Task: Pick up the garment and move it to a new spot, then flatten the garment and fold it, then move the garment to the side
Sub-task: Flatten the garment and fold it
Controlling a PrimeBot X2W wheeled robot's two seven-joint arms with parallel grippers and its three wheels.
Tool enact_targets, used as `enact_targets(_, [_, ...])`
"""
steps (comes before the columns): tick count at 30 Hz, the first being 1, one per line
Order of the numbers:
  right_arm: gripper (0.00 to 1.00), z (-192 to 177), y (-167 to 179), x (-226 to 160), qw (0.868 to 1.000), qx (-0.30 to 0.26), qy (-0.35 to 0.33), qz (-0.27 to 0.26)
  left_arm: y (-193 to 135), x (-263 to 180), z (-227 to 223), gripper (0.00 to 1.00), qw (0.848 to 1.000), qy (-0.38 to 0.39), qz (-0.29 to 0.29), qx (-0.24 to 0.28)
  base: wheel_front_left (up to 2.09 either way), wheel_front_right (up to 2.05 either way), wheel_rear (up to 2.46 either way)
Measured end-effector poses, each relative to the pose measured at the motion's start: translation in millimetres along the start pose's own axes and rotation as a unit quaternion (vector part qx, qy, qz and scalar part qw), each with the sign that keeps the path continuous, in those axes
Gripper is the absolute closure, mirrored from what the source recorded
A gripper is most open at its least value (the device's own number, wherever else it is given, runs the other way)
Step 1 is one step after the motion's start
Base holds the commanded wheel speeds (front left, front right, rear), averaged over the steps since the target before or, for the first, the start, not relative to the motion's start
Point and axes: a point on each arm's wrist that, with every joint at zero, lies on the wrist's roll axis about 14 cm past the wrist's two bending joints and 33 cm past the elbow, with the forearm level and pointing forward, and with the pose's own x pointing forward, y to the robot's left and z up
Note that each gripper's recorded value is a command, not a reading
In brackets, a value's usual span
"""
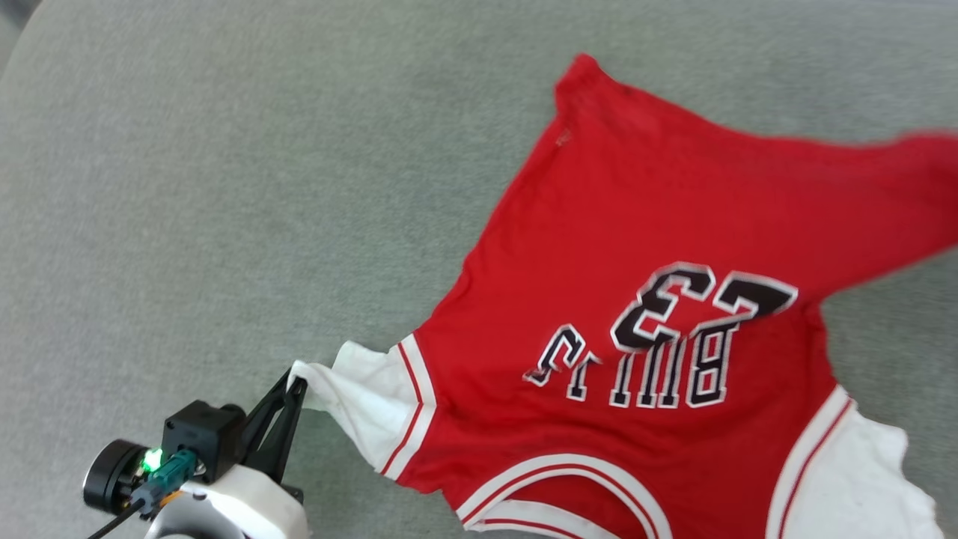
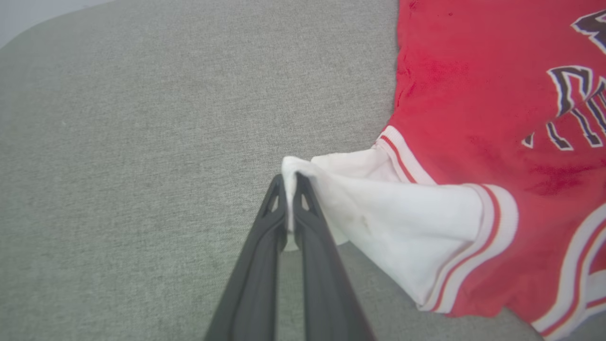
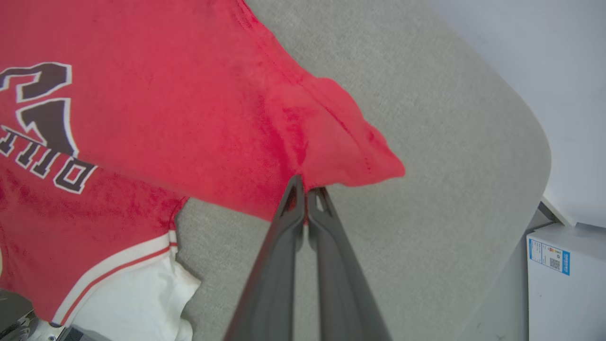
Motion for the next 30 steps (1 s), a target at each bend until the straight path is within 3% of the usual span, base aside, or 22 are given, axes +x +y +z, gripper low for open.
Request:
enact_targets(6, [1.00,-103.0,4.1,-33.6,0.996,0.054,0.068,-0.004,-12.3,-3.7,7.3,1.00,1.000,-0.009,-0.019,0.004,0.00,0.00,0.00])
enact_targets(13, [1.00,-231.3,54.7,-53.9,0.974,0.166,0.152,0.027,-26.1,-1.3,16.6,1.00,0.999,-0.022,-0.043,0.013,0.00,0.00,0.00])
enact_targets(19, [1.00,-284.8,104.7,-52.9,0.954,0.236,0.180,0.053,-29.5,2.9,16.6,1.00,0.998,-0.021,-0.051,0.016,0.00,0.00,0.00])
enact_targets(20, [0.88,-284.9,105.2,-51.5,0.954,0.242,0.173,0.049,-29.9,3.5,16.6,1.00,0.998,-0.021,-0.051,0.017,0.00,0.00,0.00])
enact_targets(21, [0.51,-283.1,102.7,-50.4,0.954,0.246,0.163,0.042,-30.1,3.9,16.5,1.00,0.998,-0.020,-0.052,0.017,0.00,0.00,0.00])
enact_targets(22, [0.00,-280.2,98.7,-50.2,0.956,0.247,0.154,0.035,-30.5,3.9,16.6,1.00,0.998,-0.020,-0.052,0.017,0.00,0.00,0.00])
enact_targets(25, [0.00,-265.5,80.9,-53.4,0.964,0.238,0.121,0.010,-31.2,3.0,17.6,1.00,0.998,-0.022,-0.053,0.019,0.00,0.00,0.00])
enact_targets(30, [0.00,-203.6,35.1,-66.2,0.981,0.189,0.029,-0.036,-32.7,0.0,19.1,1.00,0.998,-0.025,-0.054,0.019,0.00,0.00,0.00])
